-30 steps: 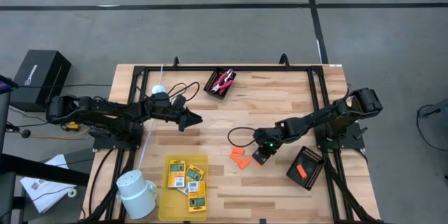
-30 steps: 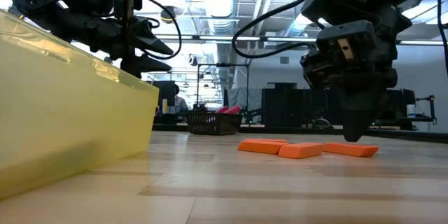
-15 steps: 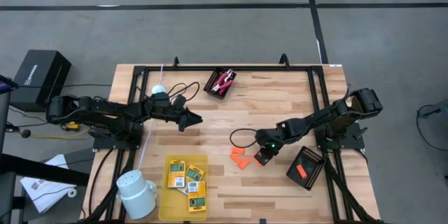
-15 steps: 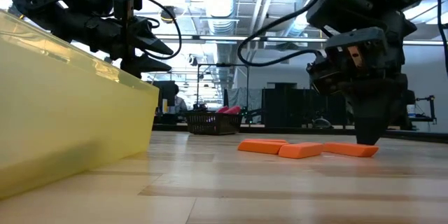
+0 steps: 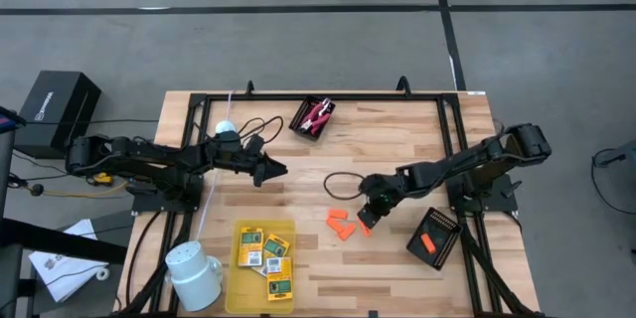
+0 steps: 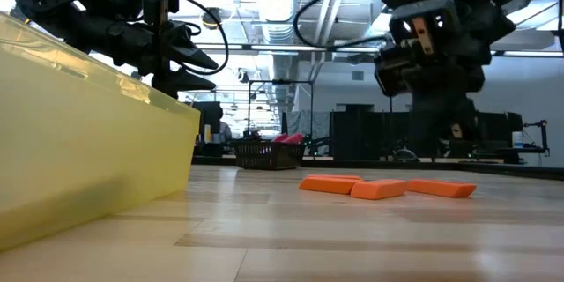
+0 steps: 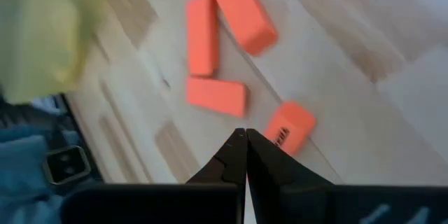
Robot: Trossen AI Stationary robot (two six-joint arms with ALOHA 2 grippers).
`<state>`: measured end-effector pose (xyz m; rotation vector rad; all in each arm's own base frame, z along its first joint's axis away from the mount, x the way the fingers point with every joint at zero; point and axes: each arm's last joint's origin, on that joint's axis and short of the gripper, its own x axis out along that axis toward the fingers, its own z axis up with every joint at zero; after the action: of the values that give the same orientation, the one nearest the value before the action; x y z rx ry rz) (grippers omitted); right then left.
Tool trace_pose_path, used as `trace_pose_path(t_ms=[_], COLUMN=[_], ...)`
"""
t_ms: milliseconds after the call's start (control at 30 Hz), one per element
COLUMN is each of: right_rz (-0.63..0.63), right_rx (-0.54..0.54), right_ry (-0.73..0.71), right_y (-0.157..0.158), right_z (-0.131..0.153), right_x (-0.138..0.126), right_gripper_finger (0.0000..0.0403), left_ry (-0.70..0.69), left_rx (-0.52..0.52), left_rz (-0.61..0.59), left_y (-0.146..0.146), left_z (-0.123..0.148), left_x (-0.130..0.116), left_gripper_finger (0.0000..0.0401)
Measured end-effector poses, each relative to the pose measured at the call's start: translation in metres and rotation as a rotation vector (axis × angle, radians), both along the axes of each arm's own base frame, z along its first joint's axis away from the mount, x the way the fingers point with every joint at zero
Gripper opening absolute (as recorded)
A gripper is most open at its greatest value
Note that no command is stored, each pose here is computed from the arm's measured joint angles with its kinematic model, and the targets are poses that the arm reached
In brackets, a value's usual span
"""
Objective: Pick & Place School Supplies
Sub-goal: Put the orange eraser into the bottom black bin
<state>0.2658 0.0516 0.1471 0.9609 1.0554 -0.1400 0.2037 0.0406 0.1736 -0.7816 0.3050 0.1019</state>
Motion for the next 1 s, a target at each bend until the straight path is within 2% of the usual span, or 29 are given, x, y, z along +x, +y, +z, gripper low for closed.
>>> trace_pose_path(t_ms=[200,400,1000], right_rz=[0.053,0.069,0.090], right_rx=[0.030,0.063,0.036], right_ry=[0.081,0.057,0.098], right_y=[0.009,0.014,0.008], right_z=[-0.022,-0.032,-0.035], right_x=[0.002,0.010,0.007], right_gripper_finger=[0.0000,0.0000,0.0000], left_ry=[0.001,0.005,0.007], left_rx=[0.000,0.000,-0.001], left_rz=[0.000,0.000,0.000], left_y=[0.000,0.000,0.000], left_z=[0.000,0.000,-0.001], left_x=[0.000,0.000,0.000], left_gripper_finger=[0.0145,0.0145,0.0145])
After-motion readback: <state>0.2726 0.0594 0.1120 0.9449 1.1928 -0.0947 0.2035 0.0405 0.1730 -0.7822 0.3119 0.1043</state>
